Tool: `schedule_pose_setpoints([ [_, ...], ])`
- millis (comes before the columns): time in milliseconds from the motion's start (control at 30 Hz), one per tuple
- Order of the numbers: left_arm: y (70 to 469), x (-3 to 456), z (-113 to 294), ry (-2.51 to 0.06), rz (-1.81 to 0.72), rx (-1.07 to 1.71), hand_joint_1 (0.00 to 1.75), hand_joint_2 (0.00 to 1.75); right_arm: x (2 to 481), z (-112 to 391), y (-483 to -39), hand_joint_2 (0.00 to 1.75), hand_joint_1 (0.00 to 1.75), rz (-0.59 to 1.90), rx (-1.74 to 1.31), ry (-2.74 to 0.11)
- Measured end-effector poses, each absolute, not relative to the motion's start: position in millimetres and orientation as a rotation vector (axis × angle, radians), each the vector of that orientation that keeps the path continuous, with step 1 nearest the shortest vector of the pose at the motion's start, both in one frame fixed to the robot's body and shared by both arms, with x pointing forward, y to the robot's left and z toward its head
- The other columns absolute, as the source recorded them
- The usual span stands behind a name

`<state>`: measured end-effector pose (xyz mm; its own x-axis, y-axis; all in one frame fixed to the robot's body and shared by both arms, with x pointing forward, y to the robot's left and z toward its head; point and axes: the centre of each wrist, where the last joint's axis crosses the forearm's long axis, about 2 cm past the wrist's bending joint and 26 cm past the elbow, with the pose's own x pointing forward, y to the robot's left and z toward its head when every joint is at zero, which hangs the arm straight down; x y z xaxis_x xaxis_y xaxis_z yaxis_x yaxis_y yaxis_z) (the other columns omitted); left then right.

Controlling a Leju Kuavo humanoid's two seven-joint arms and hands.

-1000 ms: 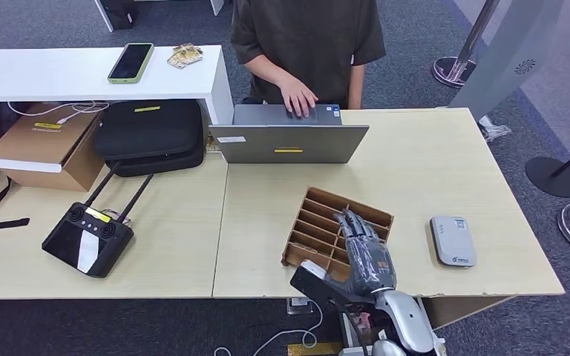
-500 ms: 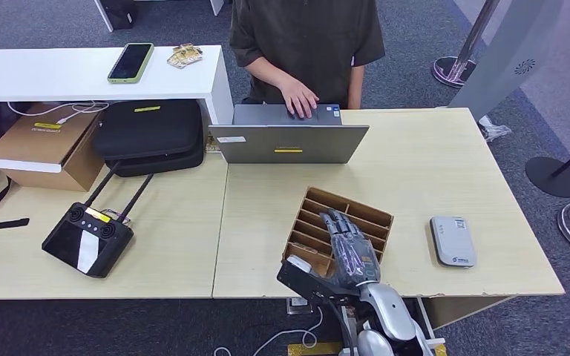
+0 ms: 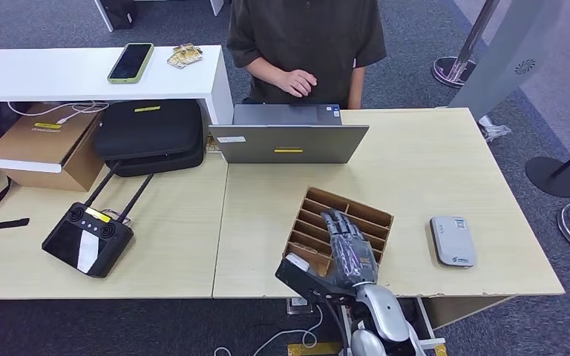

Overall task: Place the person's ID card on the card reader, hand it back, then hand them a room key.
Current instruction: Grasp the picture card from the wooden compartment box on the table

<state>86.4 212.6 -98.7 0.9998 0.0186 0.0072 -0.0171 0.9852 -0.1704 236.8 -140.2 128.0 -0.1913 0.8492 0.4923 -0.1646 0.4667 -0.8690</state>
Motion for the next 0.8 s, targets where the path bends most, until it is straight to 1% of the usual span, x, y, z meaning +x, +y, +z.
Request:
schedule_pose_setpoints([
  [567,213,90,-98,0.0,0.012,-0.163,0.0,0.0,241,117,-130,1.75,0.0,1.057,-0.598,-1.45],
  [800,192,98,-93,-0.119,0.051,-0.146,0.0,0.0,245,118,-131,1.75,0.0,1.0,-0.682,-1.486],
])
